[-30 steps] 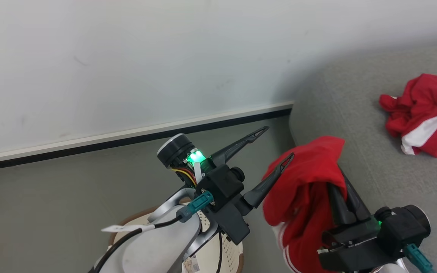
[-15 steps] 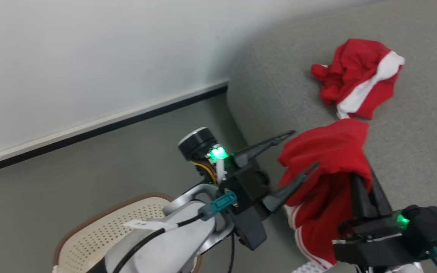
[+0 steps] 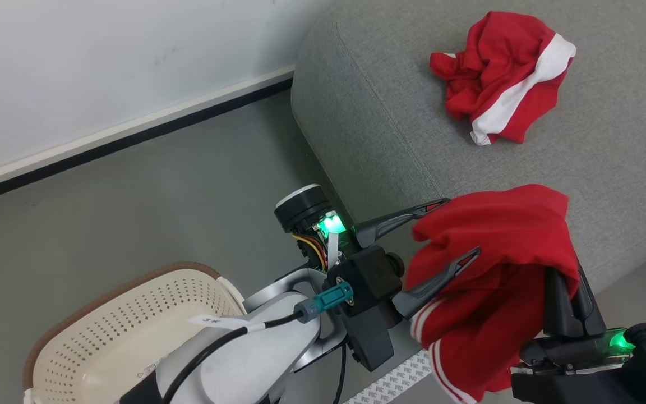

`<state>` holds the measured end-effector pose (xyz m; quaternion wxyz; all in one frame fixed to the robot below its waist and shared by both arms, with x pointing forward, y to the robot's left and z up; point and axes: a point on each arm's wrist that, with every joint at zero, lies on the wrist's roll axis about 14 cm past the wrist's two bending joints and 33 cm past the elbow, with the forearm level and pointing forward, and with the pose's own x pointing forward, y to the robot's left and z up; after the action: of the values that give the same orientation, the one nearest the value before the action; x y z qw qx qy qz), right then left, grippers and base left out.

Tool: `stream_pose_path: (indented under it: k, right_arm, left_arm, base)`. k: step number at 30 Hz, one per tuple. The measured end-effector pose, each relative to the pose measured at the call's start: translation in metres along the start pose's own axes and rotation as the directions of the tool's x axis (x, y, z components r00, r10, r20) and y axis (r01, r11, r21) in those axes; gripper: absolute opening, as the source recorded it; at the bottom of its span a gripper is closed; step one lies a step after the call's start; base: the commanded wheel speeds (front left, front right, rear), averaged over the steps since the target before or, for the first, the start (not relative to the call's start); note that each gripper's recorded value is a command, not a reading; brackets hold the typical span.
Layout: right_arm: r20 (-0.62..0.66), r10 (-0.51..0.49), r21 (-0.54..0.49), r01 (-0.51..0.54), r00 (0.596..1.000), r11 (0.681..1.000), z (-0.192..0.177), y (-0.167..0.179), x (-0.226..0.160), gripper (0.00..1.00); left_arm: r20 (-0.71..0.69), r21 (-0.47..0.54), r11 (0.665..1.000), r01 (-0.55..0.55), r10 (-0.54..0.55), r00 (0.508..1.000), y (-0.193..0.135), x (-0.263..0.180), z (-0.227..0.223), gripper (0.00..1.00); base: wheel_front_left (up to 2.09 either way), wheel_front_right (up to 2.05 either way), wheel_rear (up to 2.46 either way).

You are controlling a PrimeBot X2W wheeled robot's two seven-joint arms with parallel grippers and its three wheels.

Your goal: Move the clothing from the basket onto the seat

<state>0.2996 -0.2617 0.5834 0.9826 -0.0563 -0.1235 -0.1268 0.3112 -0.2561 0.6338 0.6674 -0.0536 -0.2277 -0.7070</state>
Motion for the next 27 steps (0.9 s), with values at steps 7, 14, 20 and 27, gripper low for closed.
stream_pose_path:
  k: [7, 14, 20, 27]
  right_arm:
    - [-0.007, -0.016, 0.049, 0.016, 1.0, 0.999, -0.006, -0.003, 0.01, 0.0]
    - [0.059, -0.076, 0.192, 0.063, 0.995, 0.979, -0.001, -0.021, 0.052, 0.0]
    - [0.108, -0.067, 0.182, 0.047, 0.992, 0.982, -0.004, -0.024, 0.102, 0.0]
    - [0.152, -0.076, 0.151, 0.053, 0.986, 0.987, -0.015, -0.035, 0.162, 0.0]
  left_arm:
    - [-0.019, -0.027, 1.0, -0.009, 0.008, 1.0, 0.006, -0.009, -0.01, 1.0]
    - [-0.055, -0.077, 0.997, -0.01, 0.006, 0.998, 0.013, -0.024, -0.027, 1.0]
    - [-0.067, -0.099, 0.995, -0.026, 0.019, 0.998, 0.03, -0.038, -0.041, 1.0]
    - [-0.048, -0.118, 0.992, -0.041, 0.036, 0.998, 0.049, -0.054, -0.05, 1.0]
  base:
    - [0.01, 0.01, 0.01]
    - [0.0, 0.0, 0.0]
    - [0.0, 0.0, 0.0]
    - [0.0, 0.0, 0.0]
